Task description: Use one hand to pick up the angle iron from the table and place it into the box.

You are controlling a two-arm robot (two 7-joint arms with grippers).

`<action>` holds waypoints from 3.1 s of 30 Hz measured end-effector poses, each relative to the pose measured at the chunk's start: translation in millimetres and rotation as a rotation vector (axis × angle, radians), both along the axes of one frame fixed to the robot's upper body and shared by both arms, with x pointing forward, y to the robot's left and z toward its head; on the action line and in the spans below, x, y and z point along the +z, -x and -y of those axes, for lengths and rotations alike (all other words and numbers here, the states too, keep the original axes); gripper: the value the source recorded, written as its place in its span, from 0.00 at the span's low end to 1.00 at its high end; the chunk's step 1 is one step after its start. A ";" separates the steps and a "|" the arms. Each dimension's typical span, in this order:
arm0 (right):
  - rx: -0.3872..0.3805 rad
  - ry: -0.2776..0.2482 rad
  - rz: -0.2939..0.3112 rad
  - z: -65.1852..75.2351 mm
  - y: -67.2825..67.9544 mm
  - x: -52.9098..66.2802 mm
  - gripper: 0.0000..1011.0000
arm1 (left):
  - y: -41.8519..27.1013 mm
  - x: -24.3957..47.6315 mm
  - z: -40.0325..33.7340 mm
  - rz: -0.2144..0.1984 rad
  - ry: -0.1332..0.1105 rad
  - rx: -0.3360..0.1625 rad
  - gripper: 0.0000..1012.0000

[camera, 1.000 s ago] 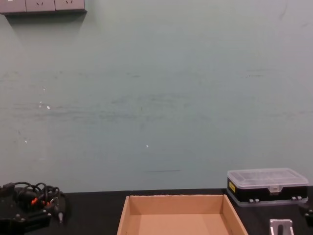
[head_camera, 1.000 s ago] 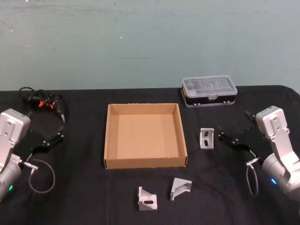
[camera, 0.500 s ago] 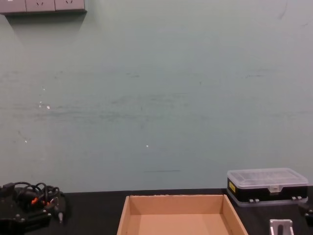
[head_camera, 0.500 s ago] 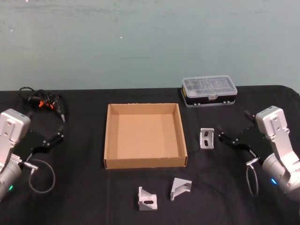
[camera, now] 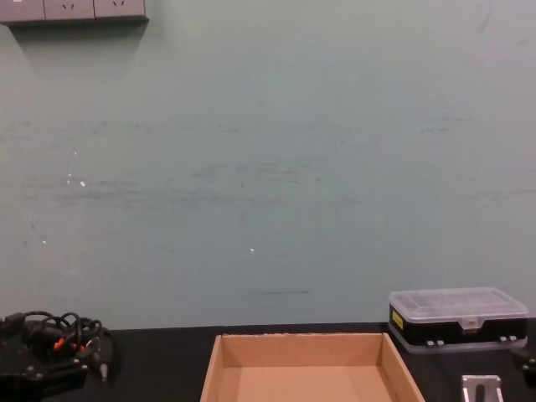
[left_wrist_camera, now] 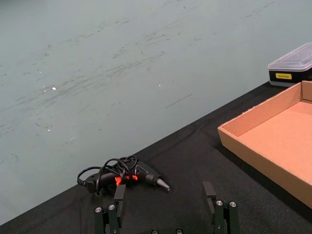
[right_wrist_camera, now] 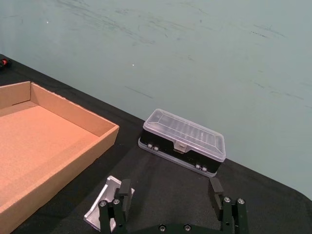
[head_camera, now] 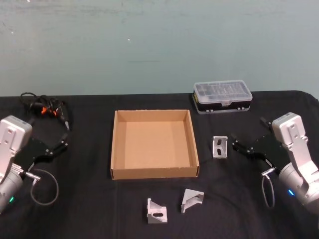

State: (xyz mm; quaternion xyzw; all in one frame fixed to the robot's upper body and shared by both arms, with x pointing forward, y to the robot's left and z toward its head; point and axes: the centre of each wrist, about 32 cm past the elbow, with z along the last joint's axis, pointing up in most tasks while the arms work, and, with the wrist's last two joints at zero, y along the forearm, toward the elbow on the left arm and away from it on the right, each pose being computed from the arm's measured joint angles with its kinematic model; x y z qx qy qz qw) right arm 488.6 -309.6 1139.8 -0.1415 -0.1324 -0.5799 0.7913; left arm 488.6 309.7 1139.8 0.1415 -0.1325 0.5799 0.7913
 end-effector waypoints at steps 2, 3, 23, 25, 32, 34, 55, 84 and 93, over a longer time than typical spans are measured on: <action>0.000 0.000 0.000 0.0 0.0 0.0 0.99 | 0.0 0.0 0.0 0.000 0.000 0.000 0.99; 0.000 0.000 0.000 0.0 0.0 0.0 0.99 | 0.0 0.0 0.0 0.000 0.000 0.000 0.99; 0.189 -0.037 0.027 14.3 12.9 6.9 0.99 | 0.0 0.0 0.0 0.000 0.000 0.000 0.99; 0.219 -0.041 0.022 16.9 16.2 7.8 0.99 | 0.0 0.0 0.0 0.000 0.000 0.000 0.99; 0.318 -0.053 0.009 24.4 25.1 8.6 0.99 | 0.0 0.0 0.0 0.000 0.000 0.000 0.99; 0.356 -0.066 0.000 27.0 26.7 8.2 0.99 | 0.0 0.0 0.0 0.000 0.000 0.000 0.99; 0.605 -0.099 -0.127 40.0 20.3 -2.8 0.99 | 0.0 0.0 0.0 0.000 0.000 0.000 0.99; 0.706 -0.053 -0.265 23.4 2.4 -17.5 0.99 | 0.0 0.0 0.0 0.000 0.000 0.000 0.99; 0.714 -0.054 -0.287 18.8 -2.2 -20.7 0.99 | 0.0 0.0 0.0 0.000 0.000 0.000 0.99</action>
